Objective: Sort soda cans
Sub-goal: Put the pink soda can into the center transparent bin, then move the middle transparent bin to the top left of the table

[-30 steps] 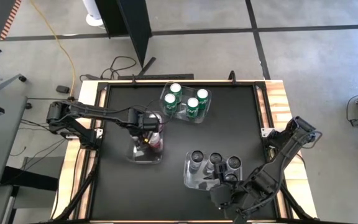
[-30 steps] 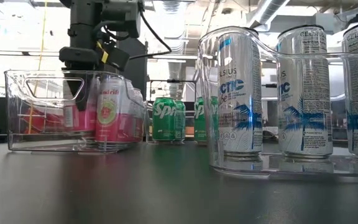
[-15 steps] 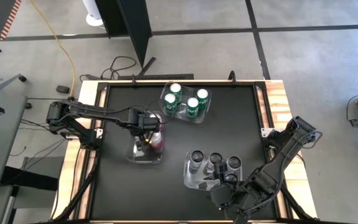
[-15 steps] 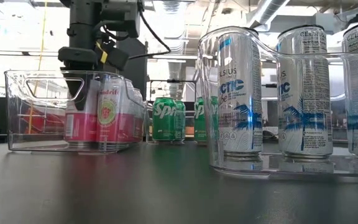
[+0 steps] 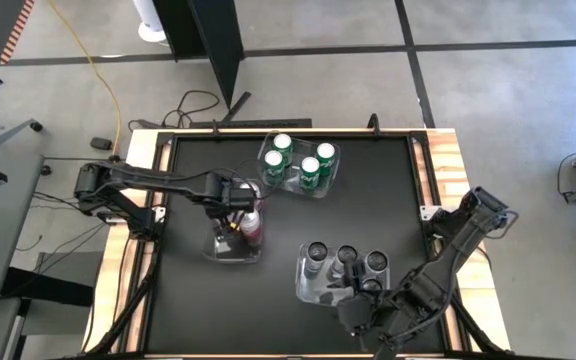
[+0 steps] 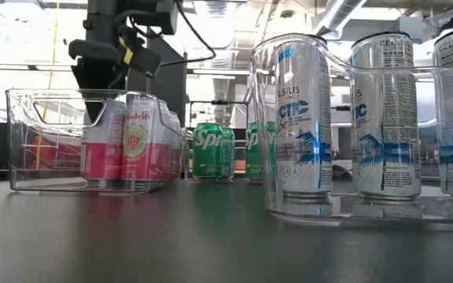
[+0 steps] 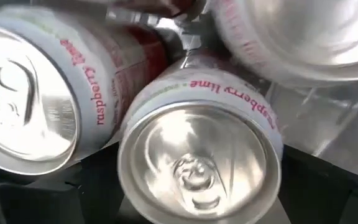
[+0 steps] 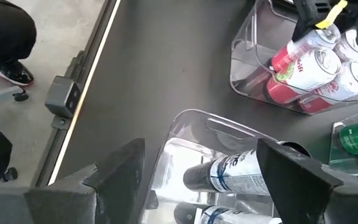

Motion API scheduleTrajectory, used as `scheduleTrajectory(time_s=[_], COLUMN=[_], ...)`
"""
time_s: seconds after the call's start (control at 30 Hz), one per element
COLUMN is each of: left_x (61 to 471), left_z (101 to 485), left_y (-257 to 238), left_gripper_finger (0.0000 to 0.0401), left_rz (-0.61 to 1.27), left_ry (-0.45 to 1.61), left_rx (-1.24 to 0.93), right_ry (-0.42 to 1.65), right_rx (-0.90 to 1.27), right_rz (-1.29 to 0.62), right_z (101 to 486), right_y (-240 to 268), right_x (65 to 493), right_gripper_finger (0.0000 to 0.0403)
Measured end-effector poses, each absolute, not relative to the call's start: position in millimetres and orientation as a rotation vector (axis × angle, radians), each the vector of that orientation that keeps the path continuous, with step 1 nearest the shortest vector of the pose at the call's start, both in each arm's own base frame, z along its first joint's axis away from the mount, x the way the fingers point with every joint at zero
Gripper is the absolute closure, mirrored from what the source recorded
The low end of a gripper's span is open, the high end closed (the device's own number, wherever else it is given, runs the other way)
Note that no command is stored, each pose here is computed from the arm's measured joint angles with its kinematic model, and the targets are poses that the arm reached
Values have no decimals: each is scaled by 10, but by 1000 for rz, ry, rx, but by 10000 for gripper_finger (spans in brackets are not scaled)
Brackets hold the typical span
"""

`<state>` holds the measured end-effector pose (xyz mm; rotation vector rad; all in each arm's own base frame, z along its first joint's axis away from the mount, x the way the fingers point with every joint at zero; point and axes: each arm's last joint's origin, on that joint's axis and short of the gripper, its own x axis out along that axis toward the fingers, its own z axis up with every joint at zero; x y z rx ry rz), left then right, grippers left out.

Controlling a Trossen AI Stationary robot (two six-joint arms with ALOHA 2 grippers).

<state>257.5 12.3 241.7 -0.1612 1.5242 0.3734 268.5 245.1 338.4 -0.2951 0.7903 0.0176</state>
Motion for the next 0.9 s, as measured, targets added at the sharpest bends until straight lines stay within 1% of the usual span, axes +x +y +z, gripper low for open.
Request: scheduleTrajectory(time_s=[0.3, 0.57, 0.67, 0.77, 0.9], left_x=[2592, 2599, 2560, 2462, 2289], left_z=[2717, 2984, 3100, 3228, 3394], left_y=[-13, -209, -327, -462, -622], left_gripper_finger=[54, 54, 55, 61, 72], left_rz=[347, 377, 444, 464, 506], left_ry=[1523, 1465, 1395, 1291, 1130], left_rx=[-133, -80, -37, 2, -17], right_ry=[795, 797, 798, 800, 801], right_rx=[-288, -290, -290, -293, -304], right_rz=[-4, -15, -21, -27, -32], right_z=[3383, 3383, 3383, 3383, 3384], right_y=[2388, 2345, 2324, 2298, 2259], right_x=[2740, 2777, 2794, 2816, 2849], right_gripper_finger=[77, 77, 77, 77, 77])
